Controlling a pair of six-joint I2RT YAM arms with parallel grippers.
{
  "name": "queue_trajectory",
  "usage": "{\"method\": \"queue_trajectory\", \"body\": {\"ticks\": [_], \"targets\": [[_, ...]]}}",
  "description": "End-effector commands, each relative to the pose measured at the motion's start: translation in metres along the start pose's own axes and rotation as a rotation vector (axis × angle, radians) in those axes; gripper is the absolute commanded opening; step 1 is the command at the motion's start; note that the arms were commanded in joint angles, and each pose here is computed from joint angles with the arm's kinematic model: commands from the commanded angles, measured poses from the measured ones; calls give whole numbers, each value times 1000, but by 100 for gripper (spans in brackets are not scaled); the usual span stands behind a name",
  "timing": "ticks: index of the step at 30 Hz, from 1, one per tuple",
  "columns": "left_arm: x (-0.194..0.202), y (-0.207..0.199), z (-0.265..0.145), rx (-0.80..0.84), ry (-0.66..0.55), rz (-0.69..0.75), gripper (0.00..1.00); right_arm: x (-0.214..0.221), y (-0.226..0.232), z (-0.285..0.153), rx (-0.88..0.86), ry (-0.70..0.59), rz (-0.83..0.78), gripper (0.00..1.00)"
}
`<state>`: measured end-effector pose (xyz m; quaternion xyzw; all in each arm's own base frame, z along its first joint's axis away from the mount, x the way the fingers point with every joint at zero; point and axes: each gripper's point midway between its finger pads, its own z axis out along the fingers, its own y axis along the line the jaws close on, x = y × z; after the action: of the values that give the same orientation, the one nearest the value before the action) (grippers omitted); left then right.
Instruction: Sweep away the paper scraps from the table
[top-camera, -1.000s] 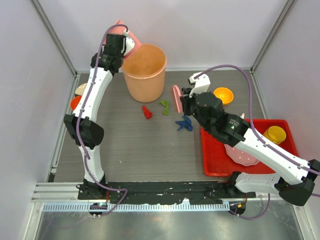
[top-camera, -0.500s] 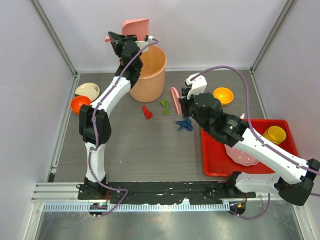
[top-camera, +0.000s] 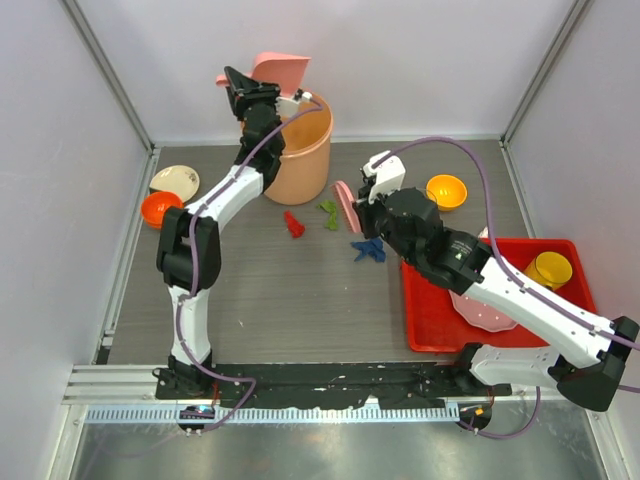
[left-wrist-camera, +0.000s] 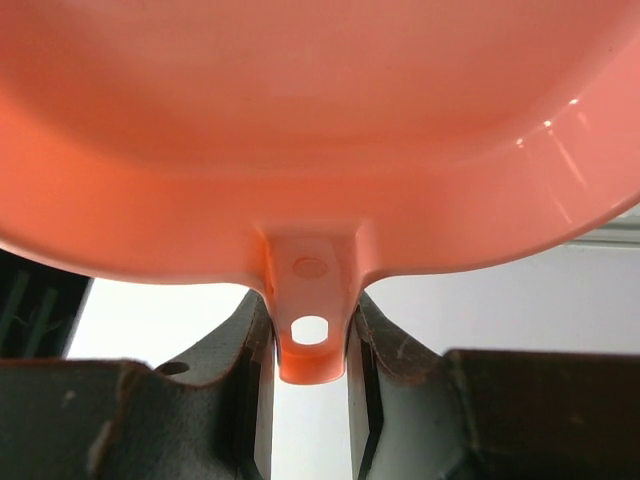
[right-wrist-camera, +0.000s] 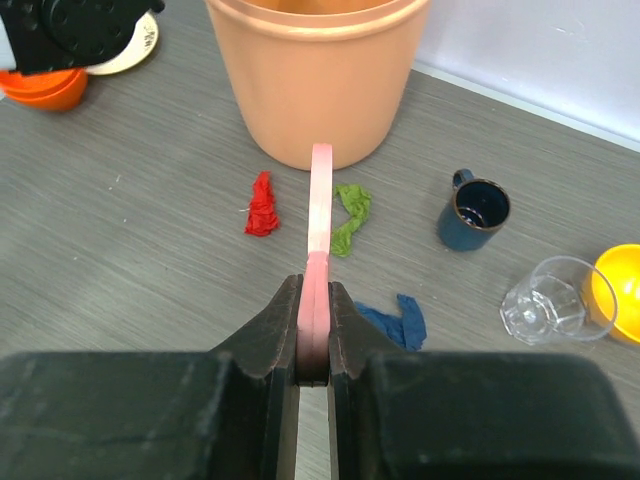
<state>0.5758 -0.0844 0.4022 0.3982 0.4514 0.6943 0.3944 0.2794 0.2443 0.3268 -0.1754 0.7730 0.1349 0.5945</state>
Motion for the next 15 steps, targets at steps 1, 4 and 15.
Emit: {"method": "queue_trajectory", "body": {"ticks": [1, 4, 15], "targets": [[66, 71, -7, -48, 129, -356, 0, -10, 25, 4, -151, -63, -69, 1], [88, 60, -17, 147, 133, -486, 0, 4, 44, 16, -241, -71, -285, 1], [160, -73, -152, 875, 193, -882, 0, 41, 94, 106, -329, -93, -1003, 1]]}}
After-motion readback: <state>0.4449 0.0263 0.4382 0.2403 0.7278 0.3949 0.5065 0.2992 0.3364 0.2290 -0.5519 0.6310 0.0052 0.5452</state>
